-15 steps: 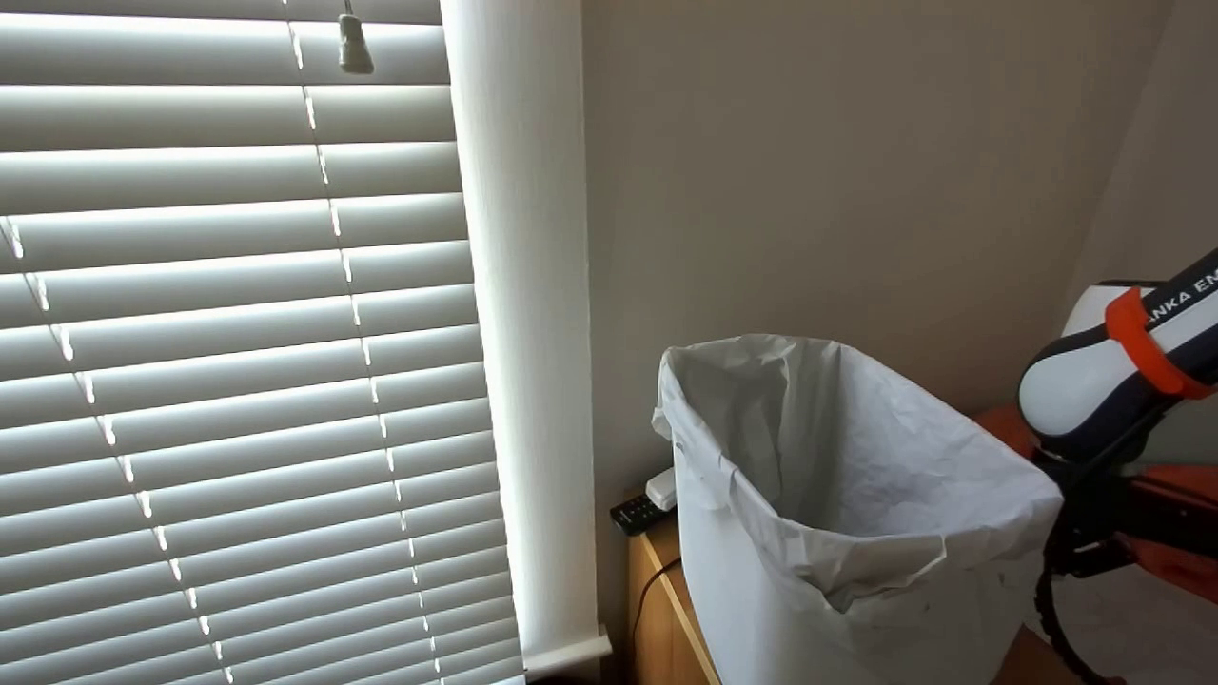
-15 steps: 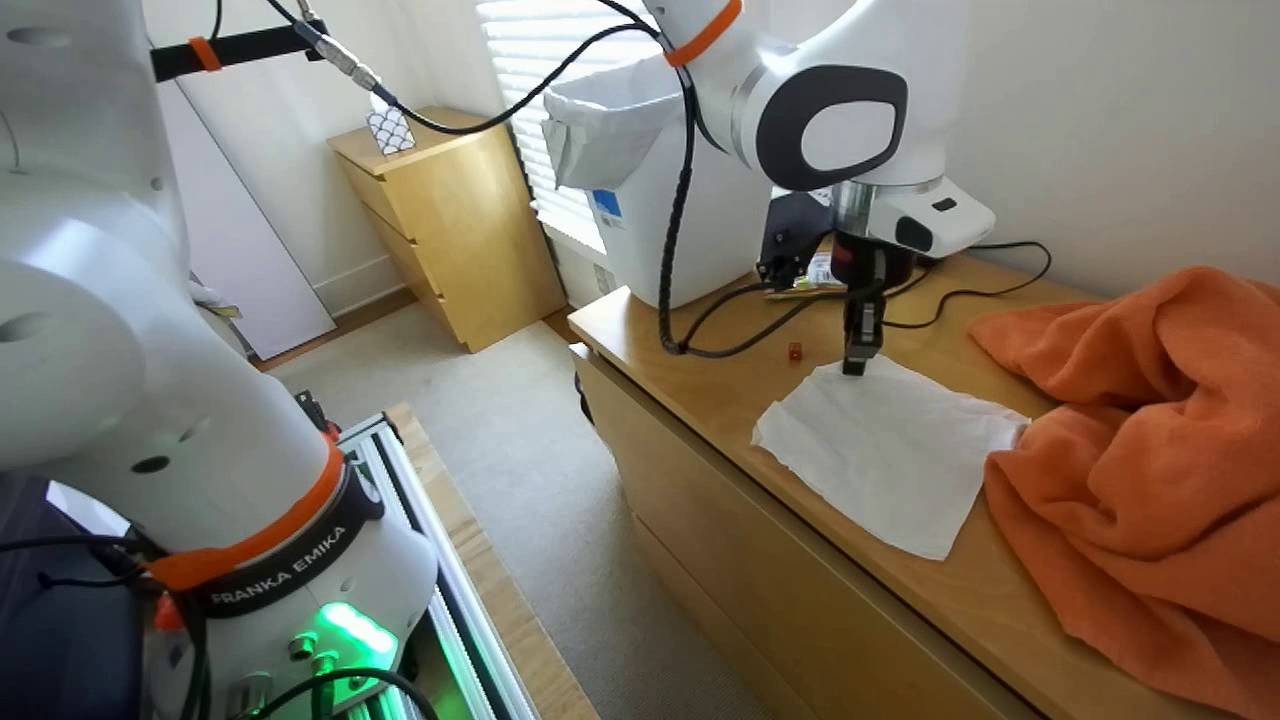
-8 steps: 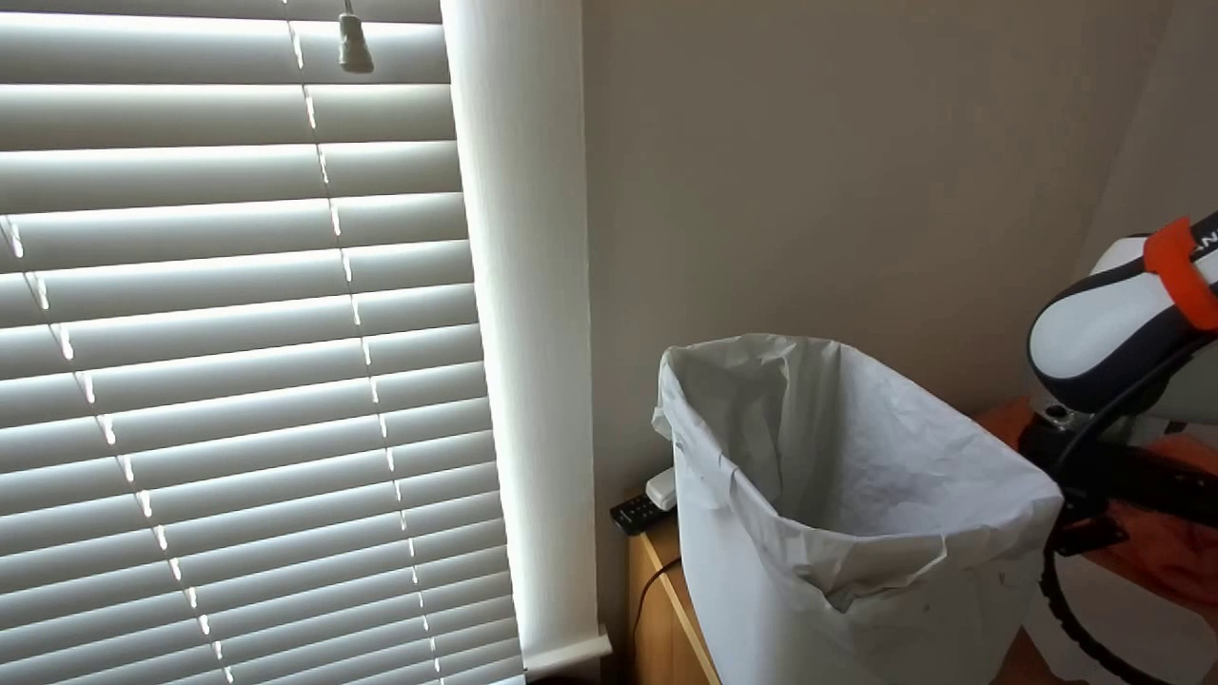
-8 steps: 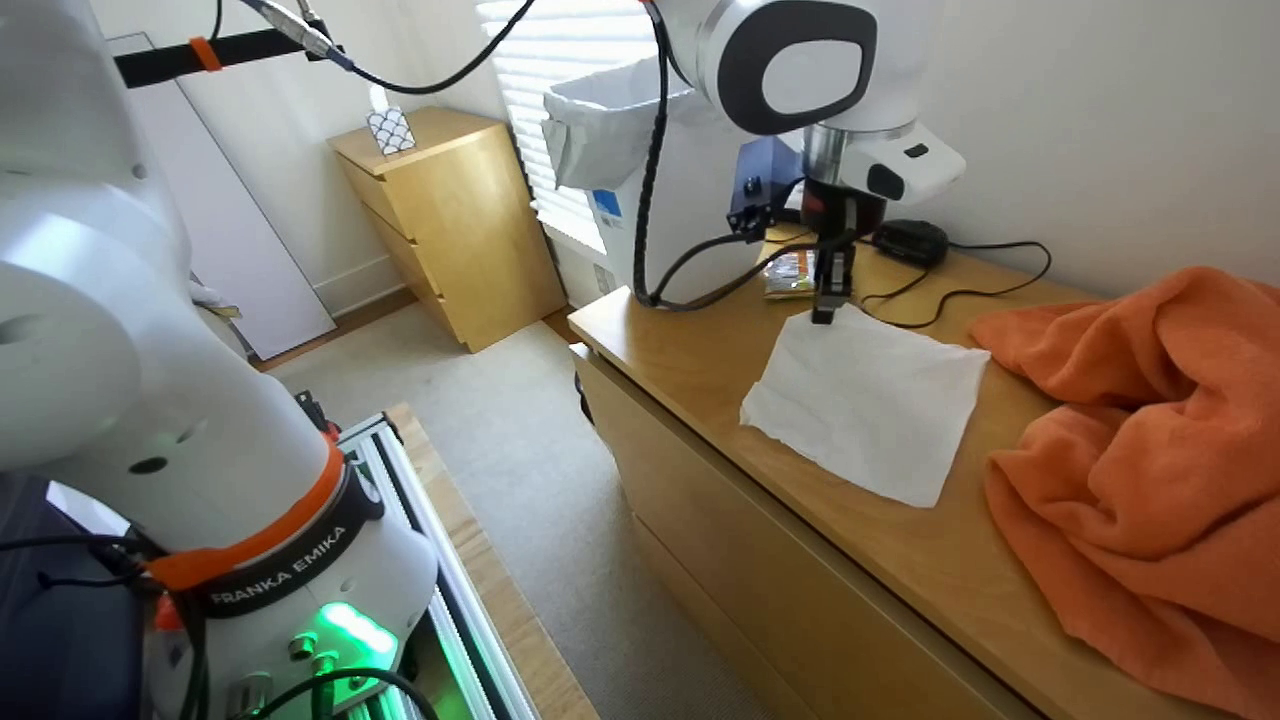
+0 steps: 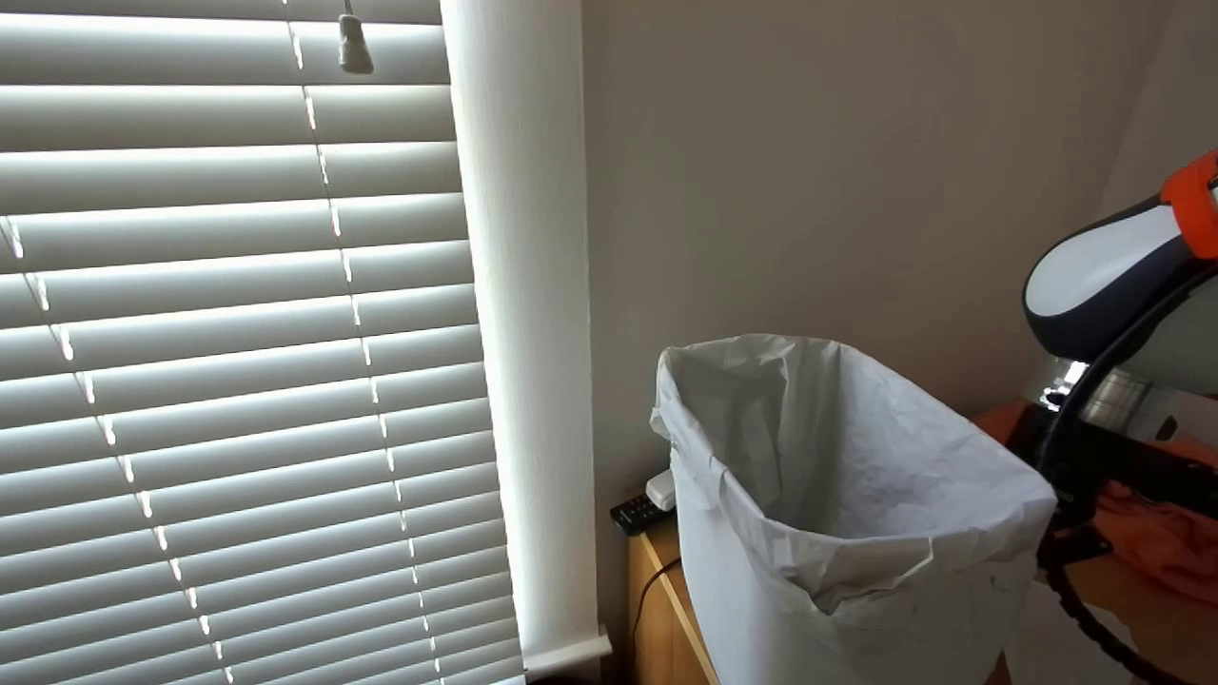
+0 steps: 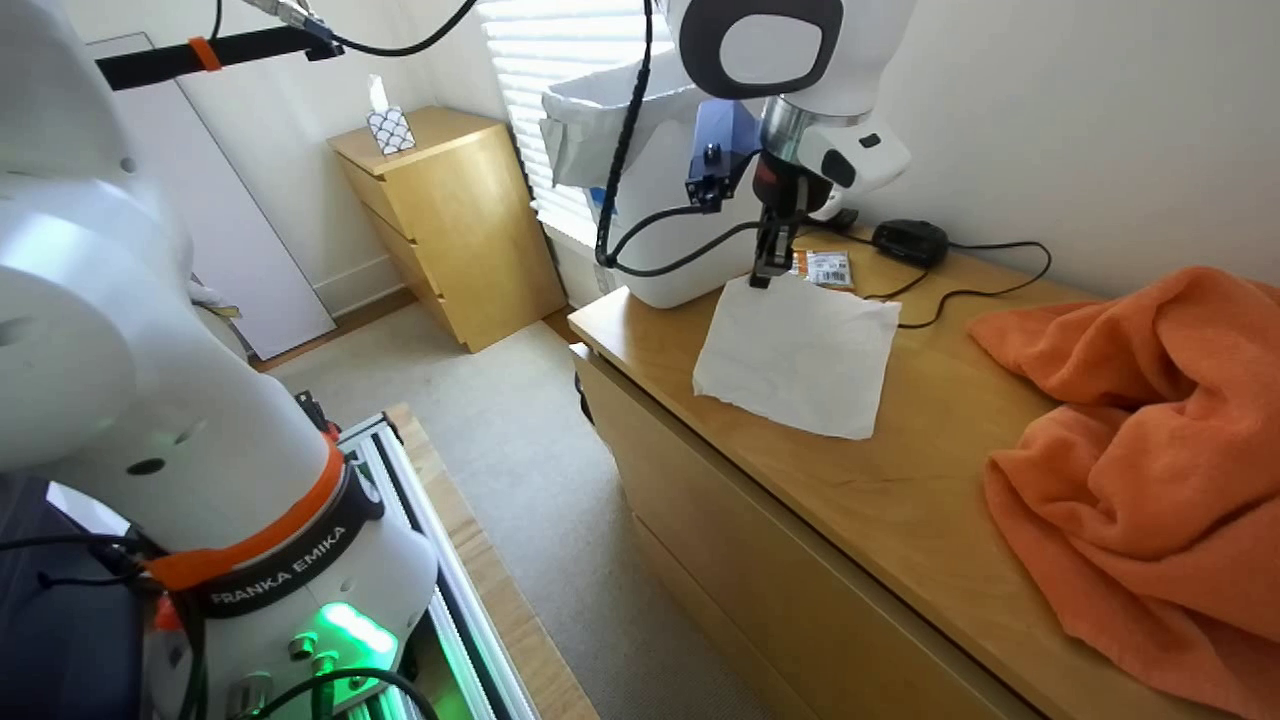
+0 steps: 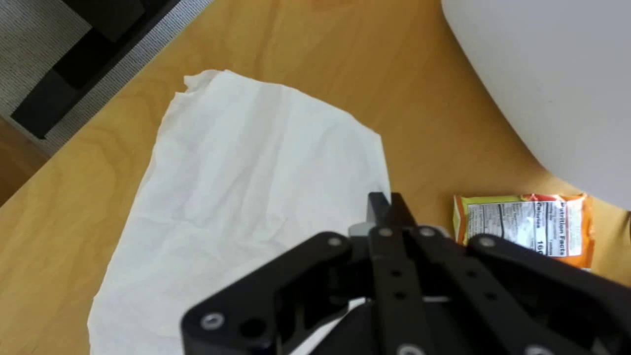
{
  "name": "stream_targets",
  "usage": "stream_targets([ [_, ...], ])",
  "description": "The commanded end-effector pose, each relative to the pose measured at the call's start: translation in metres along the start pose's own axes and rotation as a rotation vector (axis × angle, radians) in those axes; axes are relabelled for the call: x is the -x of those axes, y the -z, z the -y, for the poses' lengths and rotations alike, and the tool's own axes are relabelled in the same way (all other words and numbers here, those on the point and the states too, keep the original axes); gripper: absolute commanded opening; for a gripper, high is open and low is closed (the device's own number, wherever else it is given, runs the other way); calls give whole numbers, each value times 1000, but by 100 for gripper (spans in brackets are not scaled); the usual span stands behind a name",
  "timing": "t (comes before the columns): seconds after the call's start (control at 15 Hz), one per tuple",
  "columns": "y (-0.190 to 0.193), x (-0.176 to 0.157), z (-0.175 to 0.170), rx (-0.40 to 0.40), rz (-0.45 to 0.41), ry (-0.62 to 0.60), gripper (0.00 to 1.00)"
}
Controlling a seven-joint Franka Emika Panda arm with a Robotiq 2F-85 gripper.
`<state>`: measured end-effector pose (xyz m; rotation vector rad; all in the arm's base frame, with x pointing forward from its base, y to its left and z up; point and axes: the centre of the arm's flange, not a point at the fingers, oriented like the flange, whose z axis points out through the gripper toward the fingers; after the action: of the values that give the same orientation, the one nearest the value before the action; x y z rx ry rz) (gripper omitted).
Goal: Take the dice off of the paper towel and put the paper towel on top of it
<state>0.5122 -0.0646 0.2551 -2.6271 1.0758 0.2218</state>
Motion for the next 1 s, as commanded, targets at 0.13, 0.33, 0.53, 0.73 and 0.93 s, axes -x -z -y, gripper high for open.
stream_targets([
  [0.13, -7, -2, -7, -40, 20, -17, 29],
  [0.33, 0, -3, -10, -71, 26, -30, 43],
  [0.53, 12, -4, -17, -99, 11, -44, 67],
  [0.73, 23, -11, -29, -72, -39, -72, 89],
  [0.93, 39, -19, -51, 17, -83, -156, 100],
])
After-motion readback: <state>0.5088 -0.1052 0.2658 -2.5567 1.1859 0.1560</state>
